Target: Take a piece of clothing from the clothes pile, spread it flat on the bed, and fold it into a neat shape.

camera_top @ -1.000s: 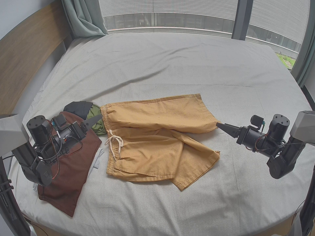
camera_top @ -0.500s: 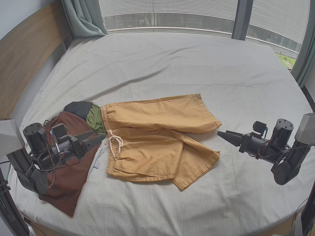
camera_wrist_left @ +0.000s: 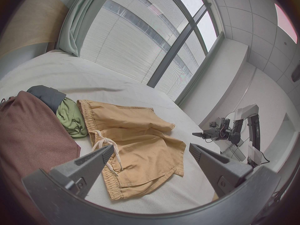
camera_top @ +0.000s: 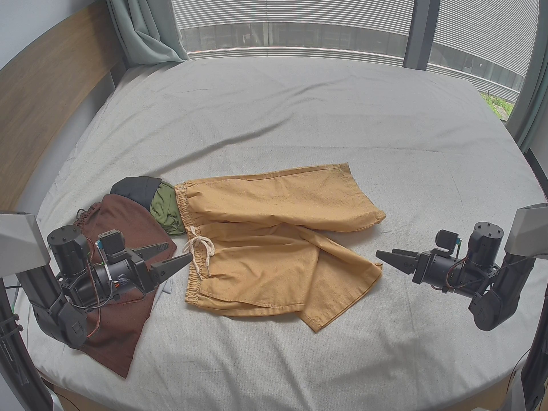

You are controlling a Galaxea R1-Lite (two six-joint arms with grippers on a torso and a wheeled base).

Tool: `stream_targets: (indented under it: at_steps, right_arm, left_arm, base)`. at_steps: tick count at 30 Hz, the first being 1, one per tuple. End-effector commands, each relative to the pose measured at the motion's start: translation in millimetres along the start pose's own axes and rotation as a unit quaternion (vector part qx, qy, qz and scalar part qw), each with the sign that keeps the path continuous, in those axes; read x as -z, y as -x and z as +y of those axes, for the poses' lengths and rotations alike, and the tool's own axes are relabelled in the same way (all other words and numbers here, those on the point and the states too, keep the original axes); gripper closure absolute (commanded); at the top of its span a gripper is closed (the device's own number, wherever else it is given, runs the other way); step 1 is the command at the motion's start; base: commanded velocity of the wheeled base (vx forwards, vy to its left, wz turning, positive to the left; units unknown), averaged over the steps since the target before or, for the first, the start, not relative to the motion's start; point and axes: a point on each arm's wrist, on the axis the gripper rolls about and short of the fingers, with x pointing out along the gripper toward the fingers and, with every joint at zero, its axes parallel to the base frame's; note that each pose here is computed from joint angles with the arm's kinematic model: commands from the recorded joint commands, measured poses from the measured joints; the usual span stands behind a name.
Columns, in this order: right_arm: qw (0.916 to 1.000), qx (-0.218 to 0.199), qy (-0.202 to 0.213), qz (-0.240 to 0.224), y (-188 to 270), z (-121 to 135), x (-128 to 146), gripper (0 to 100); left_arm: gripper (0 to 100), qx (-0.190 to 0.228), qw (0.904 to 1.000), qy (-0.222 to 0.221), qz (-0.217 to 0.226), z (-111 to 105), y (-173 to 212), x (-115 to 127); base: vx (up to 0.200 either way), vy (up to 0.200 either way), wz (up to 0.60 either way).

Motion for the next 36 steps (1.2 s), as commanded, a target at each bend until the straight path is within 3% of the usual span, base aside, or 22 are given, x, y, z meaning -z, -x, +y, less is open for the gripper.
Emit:
stream_targets:
  at_steps: [1,15,23,36]
  right_arm:
    - [0.9993,0.013,-0.024,0.027,-6,-13,19,0]
    - [0.9962,0.035,-0.06,0.052,-13,-38,41,0]
    - [0.9886,0.057,-0.133,0.042,-24,-45,46,0]
    - [0.9826,0.068,-0.172,0.008,-40,-53,40,0]
  left_arm:
    - [0,0.001,1.0,-0.006,0.003,0,-1,2]
    - [0,0.0,1.0,-0.007,0.007,1,-2,4]
    - [0,0.0,1.0,-0.007,0.007,2,-2,5]
    - [0,-0.001,0.9999,-0.005,0.011,3,-2,7]
  base:
    - [0.0,0.0,0.0]
    - [0.0,0.0,0.0]
    - [0.0,0.0,0.0]
    - [0.0,0.0,0.0]
